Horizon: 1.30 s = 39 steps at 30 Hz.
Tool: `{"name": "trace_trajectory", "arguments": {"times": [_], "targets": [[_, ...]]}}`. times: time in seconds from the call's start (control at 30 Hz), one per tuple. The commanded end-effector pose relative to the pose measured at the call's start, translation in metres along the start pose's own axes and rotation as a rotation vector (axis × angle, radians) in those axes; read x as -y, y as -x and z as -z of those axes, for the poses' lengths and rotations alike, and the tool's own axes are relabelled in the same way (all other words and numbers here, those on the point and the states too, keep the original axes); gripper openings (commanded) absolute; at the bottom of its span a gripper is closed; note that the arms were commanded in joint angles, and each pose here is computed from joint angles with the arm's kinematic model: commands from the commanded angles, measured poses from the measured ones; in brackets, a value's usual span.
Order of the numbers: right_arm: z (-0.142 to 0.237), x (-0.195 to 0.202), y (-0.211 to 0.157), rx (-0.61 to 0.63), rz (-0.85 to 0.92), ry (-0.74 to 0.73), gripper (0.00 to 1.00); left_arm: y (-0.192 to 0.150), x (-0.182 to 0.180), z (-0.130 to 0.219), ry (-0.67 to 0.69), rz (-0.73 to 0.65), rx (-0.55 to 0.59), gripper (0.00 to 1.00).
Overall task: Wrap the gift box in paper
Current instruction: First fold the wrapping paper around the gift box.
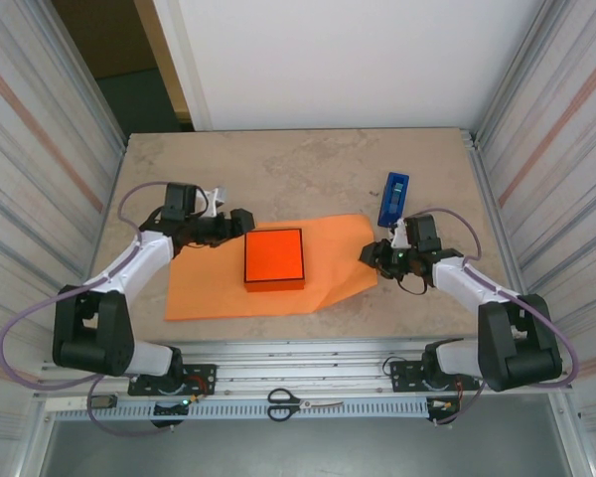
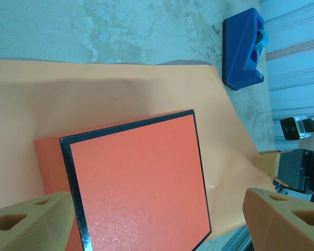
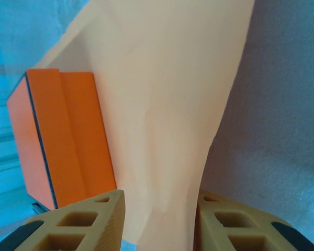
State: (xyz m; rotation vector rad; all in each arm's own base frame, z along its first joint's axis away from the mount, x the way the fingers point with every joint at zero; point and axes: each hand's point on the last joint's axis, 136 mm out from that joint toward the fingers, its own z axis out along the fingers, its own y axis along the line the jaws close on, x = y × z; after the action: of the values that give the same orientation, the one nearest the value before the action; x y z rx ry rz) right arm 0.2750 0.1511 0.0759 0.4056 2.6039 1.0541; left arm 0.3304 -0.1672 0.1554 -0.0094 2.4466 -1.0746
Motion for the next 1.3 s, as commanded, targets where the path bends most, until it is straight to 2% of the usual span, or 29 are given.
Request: {"name": "trace_trajectory", "arguments": {"times": [0.0,0.03,0.1,0.2,0.23,0.3,0.33,0.57,0.63,0.8,0.93,1.07,1.27], "targets": [[0.001,-0.004,0.004,0.005,0.000,-0.023,0.34,0.001,0.005,0.010,-0.014,-0.011,0.022,0.84],[0.001,-0.004,0.004,0.005,-0.001,-0.026,0.33,0.001,0.006,0.011,-0.020,-0.010,0.022,0.84],[0.001,-0.006,0.004,0.006,0.005,-0.027,0.26,0.003,0.008,0.012,-0.025,-0.008,0.028,0.84],[0.002,-0.007,0.004,0.018,0.014,-0.054,0.23,0.006,0.012,0.014,-0.047,-0.004,0.044,0.84],[0.003,-0.009,0.005,0.025,0.025,-0.053,0.19,0.007,0.013,0.016,-0.051,0.002,0.052,0.86],[0.004,-0.019,0.006,0.038,0.057,-0.038,0.15,0.009,0.016,0.018,-0.066,0.005,0.067,0.97],[0.005,-0.024,0.007,0.044,0.076,-0.030,0.14,0.010,0.017,0.020,-0.069,0.007,0.077,0.99],[0.010,-0.066,0.006,0.095,0.282,-0.032,0.12,0.009,0.027,0.025,-0.122,0.008,0.085,0.99],[0.010,-0.080,0.002,0.099,0.350,-0.021,0.12,0.007,0.029,0.025,-0.142,0.019,0.073,0.99],[0.004,-0.117,-0.015,0.078,0.483,0.031,0.13,0.006,0.037,0.021,-0.189,0.049,0.040,0.84],[-0.006,-0.140,-0.032,0.033,0.558,0.082,0.13,0.005,0.049,0.014,-0.220,0.055,0.004,0.76],[-0.017,-0.160,-0.049,-0.022,0.601,0.150,0.13,0.004,0.062,0.004,-0.234,0.070,-0.026,0.76],[-0.033,-0.173,-0.063,-0.074,0.608,0.177,0.14,0.005,0.075,-0.007,-0.223,0.090,-0.046,0.78]]}}
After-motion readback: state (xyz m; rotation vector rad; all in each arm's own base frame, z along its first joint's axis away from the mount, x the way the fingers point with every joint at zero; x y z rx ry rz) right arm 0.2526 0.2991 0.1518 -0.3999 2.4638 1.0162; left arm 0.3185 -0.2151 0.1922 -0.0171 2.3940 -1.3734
